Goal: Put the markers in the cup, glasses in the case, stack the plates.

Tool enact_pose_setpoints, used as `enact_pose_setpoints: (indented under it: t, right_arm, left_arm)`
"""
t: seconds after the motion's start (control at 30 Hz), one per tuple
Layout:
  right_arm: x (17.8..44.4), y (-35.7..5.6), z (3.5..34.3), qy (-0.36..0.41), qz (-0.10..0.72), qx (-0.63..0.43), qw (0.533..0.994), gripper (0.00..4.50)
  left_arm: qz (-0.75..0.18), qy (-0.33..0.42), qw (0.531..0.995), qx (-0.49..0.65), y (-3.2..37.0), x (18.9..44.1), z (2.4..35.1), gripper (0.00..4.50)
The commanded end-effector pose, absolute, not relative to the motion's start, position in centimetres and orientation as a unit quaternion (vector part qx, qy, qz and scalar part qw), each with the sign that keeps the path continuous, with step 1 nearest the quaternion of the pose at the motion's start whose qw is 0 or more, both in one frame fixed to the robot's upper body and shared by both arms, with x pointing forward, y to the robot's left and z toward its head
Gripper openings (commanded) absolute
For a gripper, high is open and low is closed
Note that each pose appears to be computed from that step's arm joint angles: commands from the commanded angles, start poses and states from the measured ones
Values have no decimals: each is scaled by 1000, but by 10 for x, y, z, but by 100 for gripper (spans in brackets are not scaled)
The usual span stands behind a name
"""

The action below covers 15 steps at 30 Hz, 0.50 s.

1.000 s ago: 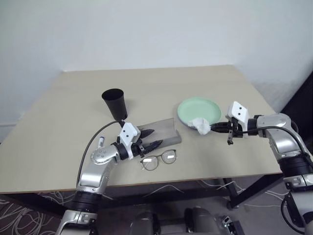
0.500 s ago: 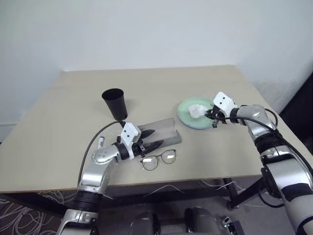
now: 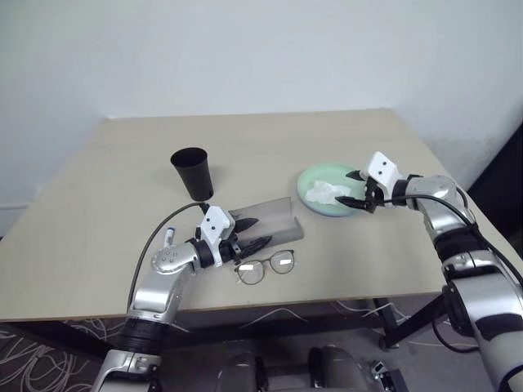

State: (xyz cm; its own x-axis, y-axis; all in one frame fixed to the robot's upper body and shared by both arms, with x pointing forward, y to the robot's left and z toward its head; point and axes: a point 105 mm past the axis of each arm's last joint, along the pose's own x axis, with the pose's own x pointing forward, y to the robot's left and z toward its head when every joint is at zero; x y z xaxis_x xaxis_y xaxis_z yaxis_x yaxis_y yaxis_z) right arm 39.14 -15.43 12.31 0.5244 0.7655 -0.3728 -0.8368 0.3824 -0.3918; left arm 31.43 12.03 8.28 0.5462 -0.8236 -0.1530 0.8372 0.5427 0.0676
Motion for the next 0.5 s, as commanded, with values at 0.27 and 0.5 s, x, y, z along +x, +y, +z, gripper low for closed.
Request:
enact_pose_setpoints:
  t: [0.27,0.5]
  right_arm:
    - [336,-134,113,50,574,-250,778,360]
    - [334,-123,109,44,567,-242,786,360]
  left_arm:
    - [-593,73,792,128,111,320,107,297]
    - [-659,143,719,167,117,326,104,297]
